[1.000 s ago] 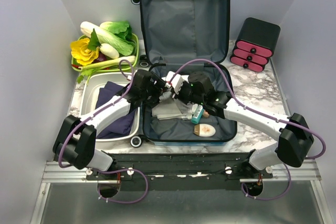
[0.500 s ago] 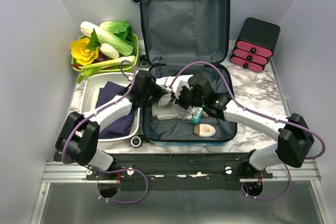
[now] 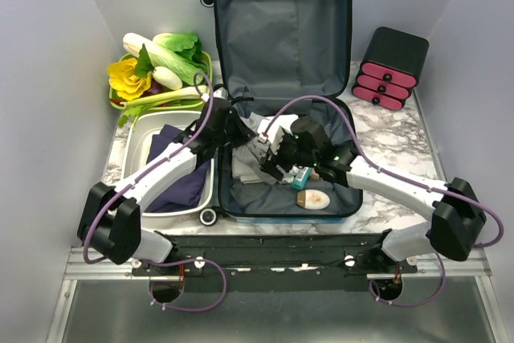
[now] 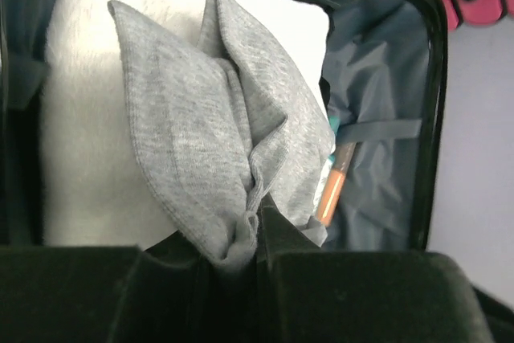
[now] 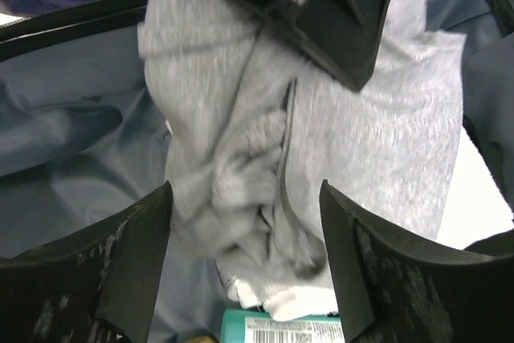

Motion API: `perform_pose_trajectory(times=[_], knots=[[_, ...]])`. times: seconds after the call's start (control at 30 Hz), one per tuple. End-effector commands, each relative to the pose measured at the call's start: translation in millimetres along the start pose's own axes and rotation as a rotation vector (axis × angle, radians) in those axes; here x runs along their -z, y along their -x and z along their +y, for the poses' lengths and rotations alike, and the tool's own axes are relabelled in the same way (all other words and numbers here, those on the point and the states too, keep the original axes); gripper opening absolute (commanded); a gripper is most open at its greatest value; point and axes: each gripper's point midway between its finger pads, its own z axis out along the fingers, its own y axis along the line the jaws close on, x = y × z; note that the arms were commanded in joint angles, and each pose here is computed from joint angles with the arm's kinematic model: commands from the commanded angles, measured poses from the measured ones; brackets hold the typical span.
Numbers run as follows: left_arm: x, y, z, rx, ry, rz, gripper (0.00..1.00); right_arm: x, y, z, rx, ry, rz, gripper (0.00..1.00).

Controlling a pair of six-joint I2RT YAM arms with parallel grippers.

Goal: Open, take out, and arrange the luggage

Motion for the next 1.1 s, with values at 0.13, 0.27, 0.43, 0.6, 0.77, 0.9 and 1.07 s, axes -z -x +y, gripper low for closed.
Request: perform_pose_trajectory(times=[0.13,0.27,0.43,0.6,0.77,0.9,1.07], knots=[[57,18,0,-0.641,-0.029,-0.035,0.00,63,37,-1,-0.141,-0.096,-0.150,1.00],[76,30,25,-0.600,0.102,-0.114,0.00,89,42,-19,-0.199,-0.235,-0.191,1.00],[108,50,69,-0.479,0.340,-0.253,0.00,116,37,-42,-0.230,-0.403,-0.211,1.00],[142,70,104,-0.404,0.482,-0.431,0.00,122,34,-43,-0.205,-0.423,-0.225,1.00],[153,83,134,-0.365,0.524,-0.563,0.00,122,35,-49,-0.194,-0.452,-0.240,1.00],[170,93,164,-0.205,0.605,-0.671,0.00,117,30,-49,-0.202,-0.457,-0.218,1.00],[182,115,146,-0.114,0.489,-0.746,0.00,116,28,-50,-0.220,-0.461,-0.211,1.00]])
